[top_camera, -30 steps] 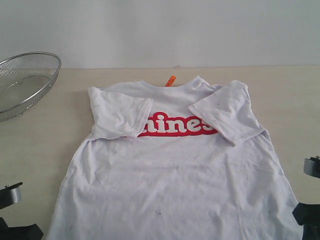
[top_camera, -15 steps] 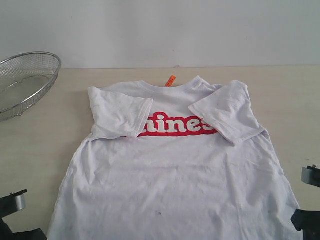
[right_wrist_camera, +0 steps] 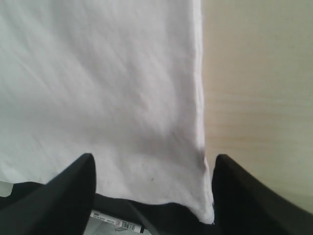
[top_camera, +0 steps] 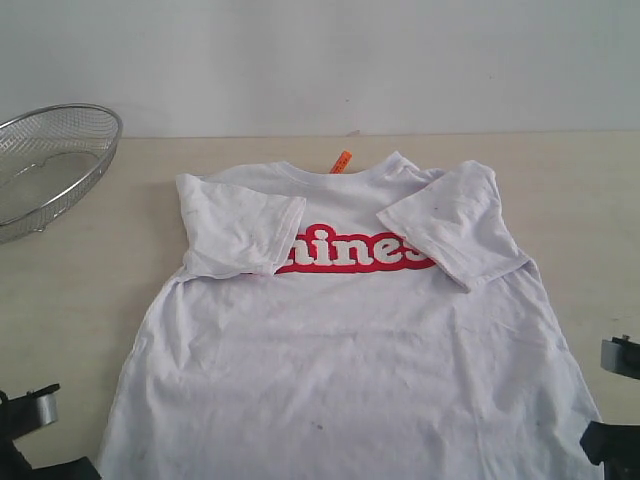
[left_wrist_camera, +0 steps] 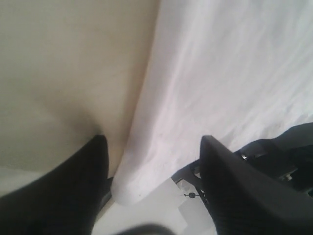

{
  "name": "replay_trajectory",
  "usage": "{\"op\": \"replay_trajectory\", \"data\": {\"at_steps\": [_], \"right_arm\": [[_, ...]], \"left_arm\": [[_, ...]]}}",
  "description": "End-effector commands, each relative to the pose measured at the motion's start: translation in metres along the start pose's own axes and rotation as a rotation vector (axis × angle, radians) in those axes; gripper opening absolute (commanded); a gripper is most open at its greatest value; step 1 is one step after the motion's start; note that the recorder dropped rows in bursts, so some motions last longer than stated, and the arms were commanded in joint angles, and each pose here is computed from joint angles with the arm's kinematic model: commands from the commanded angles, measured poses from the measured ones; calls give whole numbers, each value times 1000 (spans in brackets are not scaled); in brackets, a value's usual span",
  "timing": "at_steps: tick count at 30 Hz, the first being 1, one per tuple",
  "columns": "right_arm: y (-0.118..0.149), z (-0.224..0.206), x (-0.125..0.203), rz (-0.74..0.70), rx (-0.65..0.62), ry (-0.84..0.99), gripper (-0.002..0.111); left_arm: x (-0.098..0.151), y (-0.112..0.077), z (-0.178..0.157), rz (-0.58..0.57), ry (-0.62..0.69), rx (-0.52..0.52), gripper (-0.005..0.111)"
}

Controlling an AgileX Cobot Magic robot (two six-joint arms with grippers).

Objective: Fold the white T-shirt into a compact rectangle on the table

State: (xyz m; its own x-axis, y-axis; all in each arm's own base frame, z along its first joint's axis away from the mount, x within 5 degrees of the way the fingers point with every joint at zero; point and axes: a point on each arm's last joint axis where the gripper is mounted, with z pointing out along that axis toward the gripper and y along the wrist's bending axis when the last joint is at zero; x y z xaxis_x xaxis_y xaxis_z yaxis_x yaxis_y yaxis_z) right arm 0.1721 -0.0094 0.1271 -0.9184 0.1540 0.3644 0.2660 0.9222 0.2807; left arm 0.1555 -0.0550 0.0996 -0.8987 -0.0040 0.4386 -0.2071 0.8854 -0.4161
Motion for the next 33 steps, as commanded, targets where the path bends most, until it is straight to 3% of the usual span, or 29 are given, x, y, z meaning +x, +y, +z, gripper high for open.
{"op": "replay_trajectory", "data": {"at_steps": [1, 6, 16, 20, 22, 27, 33], "right_arm": [[-2, 2, 0, 0, 3, 13, 60], [4, 21, -4, -34, 26, 114, 60], [4, 22, -9, -36, 37, 75, 60], [-8, 20, -9, 0, 172, 84, 60], [-8, 19, -10, 7, 181, 79, 61], [-7, 22, -8, 21, 155, 74, 61], [4, 27, -8, -36, 17, 51, 61]], "left_arm": [[-3, -2, 5, 20, 4, 43, 53], [-5, -1, 9, 7, 24, 54, 52], [-12, -5, 9, 27, -9, 92, 46], [-12, -4, 9, 52, -12, 89, 42], [-12, -4, 9, 52, -13, 88, 42], [-12, -4, 9, 51, -14, 90, 41], [-14, -7, 9, 54, -32, 116, 41]]}}
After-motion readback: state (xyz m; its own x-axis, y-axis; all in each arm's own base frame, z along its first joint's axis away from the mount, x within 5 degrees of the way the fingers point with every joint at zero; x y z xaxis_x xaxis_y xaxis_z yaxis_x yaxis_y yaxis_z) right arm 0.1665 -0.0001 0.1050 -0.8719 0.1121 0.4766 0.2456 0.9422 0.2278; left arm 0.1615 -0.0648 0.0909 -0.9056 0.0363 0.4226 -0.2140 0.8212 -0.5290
